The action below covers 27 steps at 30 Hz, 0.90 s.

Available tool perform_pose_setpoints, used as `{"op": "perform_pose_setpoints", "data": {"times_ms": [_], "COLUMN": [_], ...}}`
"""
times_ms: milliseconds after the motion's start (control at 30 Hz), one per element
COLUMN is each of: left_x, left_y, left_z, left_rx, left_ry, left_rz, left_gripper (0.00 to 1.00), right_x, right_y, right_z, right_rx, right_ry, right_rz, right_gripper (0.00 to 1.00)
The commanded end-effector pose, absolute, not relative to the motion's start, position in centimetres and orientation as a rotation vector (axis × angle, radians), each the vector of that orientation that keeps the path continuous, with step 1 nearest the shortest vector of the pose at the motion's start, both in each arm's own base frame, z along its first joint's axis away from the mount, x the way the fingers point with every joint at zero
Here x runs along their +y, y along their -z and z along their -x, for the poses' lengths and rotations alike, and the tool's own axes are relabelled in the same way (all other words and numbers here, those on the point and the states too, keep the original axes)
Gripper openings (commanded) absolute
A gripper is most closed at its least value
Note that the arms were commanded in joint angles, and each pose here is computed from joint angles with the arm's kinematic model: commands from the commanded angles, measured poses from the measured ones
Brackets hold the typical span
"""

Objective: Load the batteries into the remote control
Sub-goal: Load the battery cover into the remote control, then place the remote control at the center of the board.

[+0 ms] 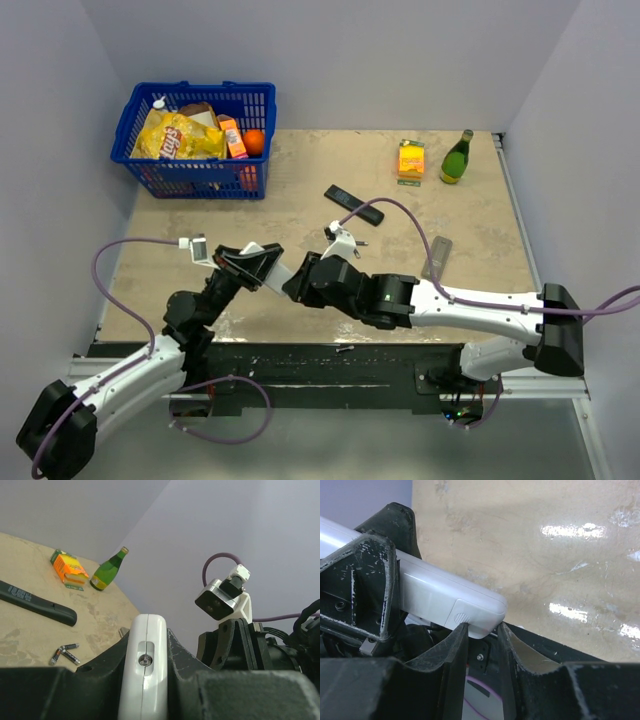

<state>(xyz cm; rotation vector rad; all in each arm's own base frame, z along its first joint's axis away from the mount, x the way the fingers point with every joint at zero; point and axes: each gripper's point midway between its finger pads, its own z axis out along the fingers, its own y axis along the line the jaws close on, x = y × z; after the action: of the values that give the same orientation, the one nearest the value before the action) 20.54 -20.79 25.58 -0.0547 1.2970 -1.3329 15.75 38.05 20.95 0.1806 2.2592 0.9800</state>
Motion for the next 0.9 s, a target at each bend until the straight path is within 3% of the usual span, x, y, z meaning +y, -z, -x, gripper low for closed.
{"op": "perform_pose_setpoints", "data": {"times_ms": [0, 200, 400, 500, 600, 867], "left_x": [-24.0, -21.2, -21.8, -22.4, -22.5, -22.8], "left_y": [-25.9, -25.4, -25.6, -25.8, -26.5, -27.6], "left_z": [-16.8, -22.0, -23.2, -23.1, -23.1, -22.7], "left_rx": [1.358, 1.507, 1.607, 1.638, 1.632, 1.629], "left_ry": [1.49, 1.188, 1.138, 1.147, 1.159, 1.201], "left_rz": [-0.141, 0.115, 0.11, 0.094, 0.096, 0.096], "left_gripper": [0.0, 0.0, 0.0, 0.0, 0.0, 0.0], "right_x": [39.8, 37.0, 34.6, 34.3, 34.9, 37.5], "right_y": [-30.3, -27.2, -28.2, -29.0, -28.4, -24.8], "right_z": [-18.8, -17.5, -16.2, -15.6, -15.2, -16.6], "right_rx": [1.925, 2.062, 1.985, 1.874, 1.828, 1.827], "right_ry": [-1.284, -1.1, -0.99, -0.916, -0.849, -0.683], "right_rz": [-0.36, -0.195, 0.17, 0.467, 0.654, 0.802], "right_gripper": [0.33, 0.47, 0.82, 0.92, 0.98, 0.98]}}
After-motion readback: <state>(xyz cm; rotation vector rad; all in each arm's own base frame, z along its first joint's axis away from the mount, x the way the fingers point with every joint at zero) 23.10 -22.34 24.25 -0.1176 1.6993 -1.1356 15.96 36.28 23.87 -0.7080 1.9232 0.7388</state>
